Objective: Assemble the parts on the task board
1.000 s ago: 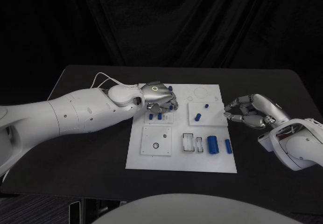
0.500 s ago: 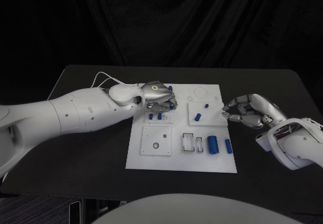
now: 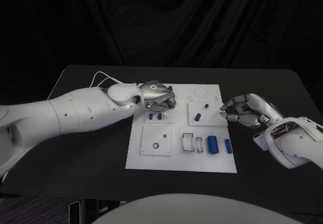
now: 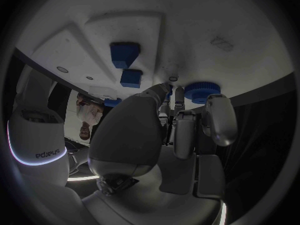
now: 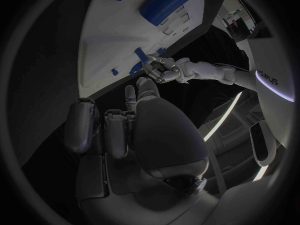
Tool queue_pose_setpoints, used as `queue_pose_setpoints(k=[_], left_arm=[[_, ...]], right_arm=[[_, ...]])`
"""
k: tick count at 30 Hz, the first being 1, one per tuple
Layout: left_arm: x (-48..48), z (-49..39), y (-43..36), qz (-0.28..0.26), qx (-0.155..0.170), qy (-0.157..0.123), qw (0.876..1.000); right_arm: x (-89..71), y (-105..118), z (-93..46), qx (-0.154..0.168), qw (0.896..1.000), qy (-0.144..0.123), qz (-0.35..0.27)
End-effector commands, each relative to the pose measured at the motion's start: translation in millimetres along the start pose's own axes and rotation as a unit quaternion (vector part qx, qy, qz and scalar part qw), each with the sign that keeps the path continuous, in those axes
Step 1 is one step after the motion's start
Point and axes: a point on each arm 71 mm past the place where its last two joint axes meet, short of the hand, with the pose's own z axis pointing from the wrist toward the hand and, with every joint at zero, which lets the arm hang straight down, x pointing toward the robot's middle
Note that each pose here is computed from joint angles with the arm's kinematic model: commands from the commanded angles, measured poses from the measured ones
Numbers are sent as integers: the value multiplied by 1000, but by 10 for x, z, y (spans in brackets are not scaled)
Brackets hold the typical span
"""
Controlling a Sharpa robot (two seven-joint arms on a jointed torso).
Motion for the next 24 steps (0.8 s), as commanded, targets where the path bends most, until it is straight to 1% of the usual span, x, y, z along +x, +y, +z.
queue_pose_setpoints(k=[1,5,13,18,24], left_arm=[[29,-13,0,0,5,6,1000],[26,-20,-1,1,8,1,1000],[-6,-56,-8,8,12,-25,1000],[-30,-135,-2,11,7,-44,999],[-78,-293,38,12,-7,-60,998]], right_arm=[[0,-10,5,6,1000,-1,0],[3,-7,15,5,1000,-3,-1],[14,-5,28,5,1000,-2,-1],[21,-11,28,6,1000,-1,-1],[29,-24,40,10,1000,0,-2]])
